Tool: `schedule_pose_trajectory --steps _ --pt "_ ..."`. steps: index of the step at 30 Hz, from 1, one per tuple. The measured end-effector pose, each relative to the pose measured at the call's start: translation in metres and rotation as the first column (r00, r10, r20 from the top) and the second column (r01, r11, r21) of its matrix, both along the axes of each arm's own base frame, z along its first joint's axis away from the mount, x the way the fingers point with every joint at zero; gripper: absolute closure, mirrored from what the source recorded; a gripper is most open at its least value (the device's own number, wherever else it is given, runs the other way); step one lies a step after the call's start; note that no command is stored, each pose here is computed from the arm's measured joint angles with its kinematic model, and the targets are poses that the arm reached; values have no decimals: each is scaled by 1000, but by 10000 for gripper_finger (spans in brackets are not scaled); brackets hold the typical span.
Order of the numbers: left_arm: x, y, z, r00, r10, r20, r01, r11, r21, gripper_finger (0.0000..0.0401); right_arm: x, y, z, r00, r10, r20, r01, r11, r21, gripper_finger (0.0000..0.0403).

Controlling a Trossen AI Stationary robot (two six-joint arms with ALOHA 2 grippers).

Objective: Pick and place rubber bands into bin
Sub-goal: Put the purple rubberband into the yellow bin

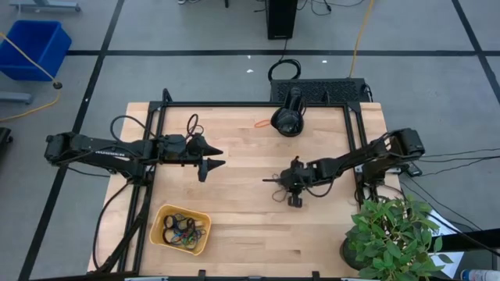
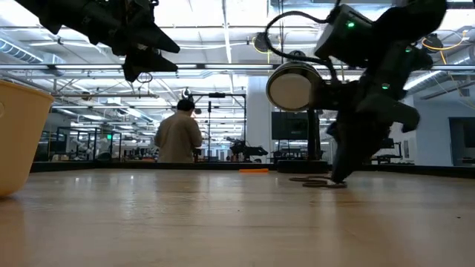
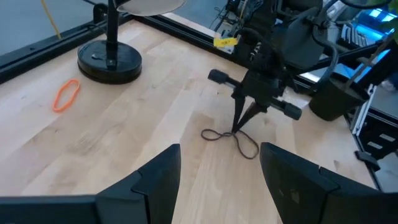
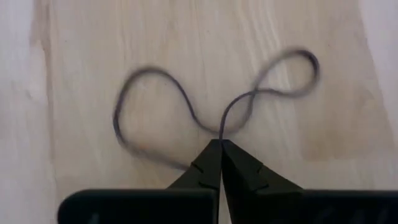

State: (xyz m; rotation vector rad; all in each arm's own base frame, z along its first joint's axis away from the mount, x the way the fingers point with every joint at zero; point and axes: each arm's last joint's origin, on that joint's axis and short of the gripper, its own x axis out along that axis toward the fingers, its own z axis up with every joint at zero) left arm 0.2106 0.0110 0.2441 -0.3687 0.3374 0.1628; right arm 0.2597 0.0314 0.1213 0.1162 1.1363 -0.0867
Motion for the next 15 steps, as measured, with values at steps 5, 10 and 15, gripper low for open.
schedule_pose_trajectory --steps 5,10,15 --pt "0 0 0 1000 1 0 -1 1000 -1 173 3 -3 39 967 -64 248 79 996 -51 402" --pt "0 0 1 1000 1 10 -1 1000 -1 173 6 -5 78 856 -83 511 121 992 -40 402" --pt "0 0 1 1000 1 10 -1 1000 0 173 13 -4 112 670 -31 742 96 994 -45 403"
